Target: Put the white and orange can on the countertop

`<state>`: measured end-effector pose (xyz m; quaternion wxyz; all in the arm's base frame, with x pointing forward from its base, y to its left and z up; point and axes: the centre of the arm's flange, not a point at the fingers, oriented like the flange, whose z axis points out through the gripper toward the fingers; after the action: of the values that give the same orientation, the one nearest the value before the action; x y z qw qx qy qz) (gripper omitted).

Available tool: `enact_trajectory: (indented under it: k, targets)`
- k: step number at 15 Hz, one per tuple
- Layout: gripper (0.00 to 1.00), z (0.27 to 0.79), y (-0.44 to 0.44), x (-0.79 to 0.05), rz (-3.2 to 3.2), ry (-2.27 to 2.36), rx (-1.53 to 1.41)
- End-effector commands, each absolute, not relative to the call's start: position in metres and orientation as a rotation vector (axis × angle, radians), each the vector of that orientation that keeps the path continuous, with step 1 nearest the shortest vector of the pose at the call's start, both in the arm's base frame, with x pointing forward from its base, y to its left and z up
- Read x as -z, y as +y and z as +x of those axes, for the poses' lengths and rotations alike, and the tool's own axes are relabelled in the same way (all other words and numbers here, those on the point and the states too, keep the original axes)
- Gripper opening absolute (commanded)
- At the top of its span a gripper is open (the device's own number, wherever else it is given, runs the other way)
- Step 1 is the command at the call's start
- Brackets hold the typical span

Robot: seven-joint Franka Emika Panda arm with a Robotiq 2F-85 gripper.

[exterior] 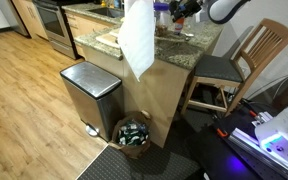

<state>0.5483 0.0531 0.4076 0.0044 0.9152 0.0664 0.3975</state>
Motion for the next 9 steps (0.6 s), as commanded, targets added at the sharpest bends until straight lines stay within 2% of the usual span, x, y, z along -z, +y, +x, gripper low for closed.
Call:
enact_trajectory:
  k: [1, 9]
  targets:
    - [0.25, 0.542, 0.097, -0.399, 2.932, 0.293, -1.313]
    - [0.25, 0.507, 0.182, -0.375, 3.100, 0.414, -1.126]
